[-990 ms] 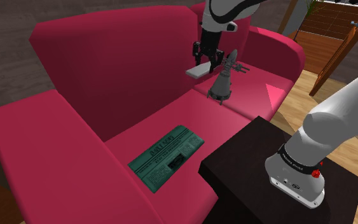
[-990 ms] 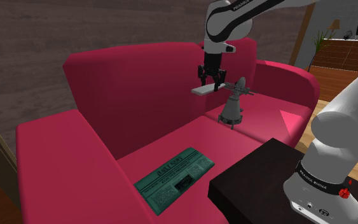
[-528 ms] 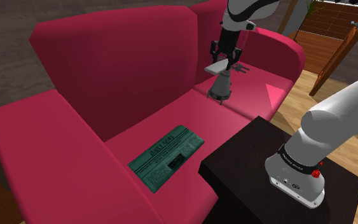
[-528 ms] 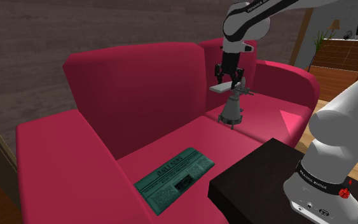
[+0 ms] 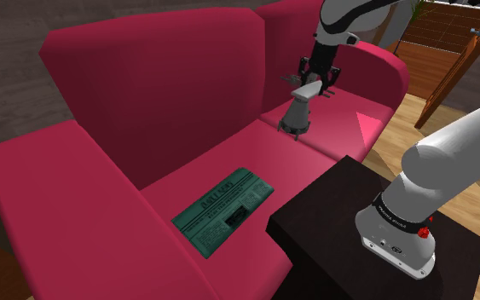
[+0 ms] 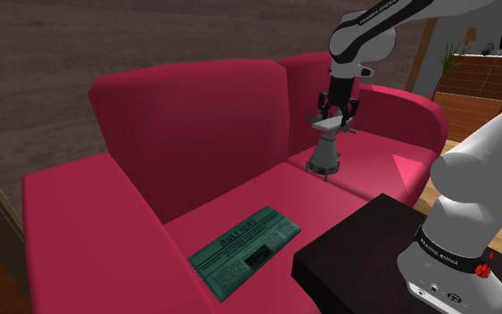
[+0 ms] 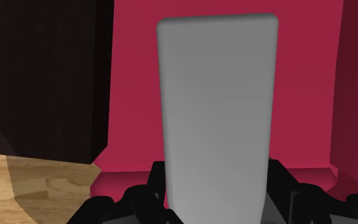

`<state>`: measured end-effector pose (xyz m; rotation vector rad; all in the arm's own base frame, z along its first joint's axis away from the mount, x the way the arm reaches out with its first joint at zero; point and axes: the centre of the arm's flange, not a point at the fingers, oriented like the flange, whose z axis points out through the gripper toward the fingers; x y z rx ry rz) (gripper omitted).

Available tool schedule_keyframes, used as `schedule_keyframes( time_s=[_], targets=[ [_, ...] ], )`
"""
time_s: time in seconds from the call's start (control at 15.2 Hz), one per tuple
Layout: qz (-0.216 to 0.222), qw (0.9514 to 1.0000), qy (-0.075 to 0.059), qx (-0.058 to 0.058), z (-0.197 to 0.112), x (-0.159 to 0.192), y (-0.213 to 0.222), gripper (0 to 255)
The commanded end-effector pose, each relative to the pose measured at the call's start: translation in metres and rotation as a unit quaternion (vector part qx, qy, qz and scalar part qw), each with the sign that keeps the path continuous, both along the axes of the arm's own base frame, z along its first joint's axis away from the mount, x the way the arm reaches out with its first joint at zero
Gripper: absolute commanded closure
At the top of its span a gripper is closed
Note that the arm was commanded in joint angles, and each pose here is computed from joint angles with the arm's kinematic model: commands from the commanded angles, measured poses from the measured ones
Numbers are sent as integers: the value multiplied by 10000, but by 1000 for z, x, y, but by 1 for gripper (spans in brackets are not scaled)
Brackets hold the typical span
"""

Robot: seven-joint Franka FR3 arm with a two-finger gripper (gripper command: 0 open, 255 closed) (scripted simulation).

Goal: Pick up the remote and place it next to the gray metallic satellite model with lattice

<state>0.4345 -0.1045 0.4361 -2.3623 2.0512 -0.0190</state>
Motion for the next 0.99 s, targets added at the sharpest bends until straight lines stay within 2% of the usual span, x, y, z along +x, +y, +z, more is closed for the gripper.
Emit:
schedule_keyframes(
  time_s=[0.0,0.92],
  targets=[
    [3,10000,-4,-2,-10,0,-1,255],
    [3,10000,-4,-2,-83,0,-1,255]
  ],
)
